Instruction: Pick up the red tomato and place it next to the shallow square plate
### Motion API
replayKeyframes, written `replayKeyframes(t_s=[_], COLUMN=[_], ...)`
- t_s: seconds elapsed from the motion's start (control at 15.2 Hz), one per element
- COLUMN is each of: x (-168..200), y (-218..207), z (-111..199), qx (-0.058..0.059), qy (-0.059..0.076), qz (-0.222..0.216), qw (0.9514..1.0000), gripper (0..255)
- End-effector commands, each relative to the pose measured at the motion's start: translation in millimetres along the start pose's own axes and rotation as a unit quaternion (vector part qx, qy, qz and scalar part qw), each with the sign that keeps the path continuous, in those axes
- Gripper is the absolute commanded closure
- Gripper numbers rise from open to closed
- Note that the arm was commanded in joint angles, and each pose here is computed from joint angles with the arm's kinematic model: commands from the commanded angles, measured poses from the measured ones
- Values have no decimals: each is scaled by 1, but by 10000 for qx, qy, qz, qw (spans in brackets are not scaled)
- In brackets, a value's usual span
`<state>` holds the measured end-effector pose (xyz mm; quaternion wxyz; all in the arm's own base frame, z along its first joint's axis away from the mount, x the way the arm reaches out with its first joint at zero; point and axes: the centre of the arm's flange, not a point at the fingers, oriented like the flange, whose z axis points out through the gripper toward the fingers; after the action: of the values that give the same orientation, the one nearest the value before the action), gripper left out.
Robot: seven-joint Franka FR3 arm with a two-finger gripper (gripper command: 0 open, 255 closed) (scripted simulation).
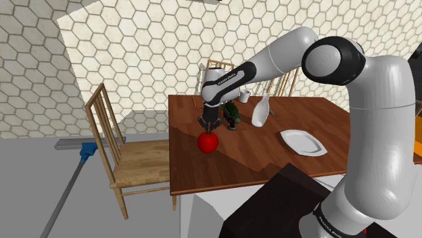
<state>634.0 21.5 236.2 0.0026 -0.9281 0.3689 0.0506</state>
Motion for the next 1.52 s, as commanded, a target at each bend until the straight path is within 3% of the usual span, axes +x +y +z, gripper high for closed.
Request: replayKeyframes(t_s=[0.0, 0.26, 1.45], x=[0, 0, -9], y=[0, 0, 3], z=[1, 1, -94], qx=[-5, -5, -5], qy=[-6, -6, -6], qz=[-1, -1, -1], qw=[10000, 10000, 10000], gripper=[255, 255, 255])
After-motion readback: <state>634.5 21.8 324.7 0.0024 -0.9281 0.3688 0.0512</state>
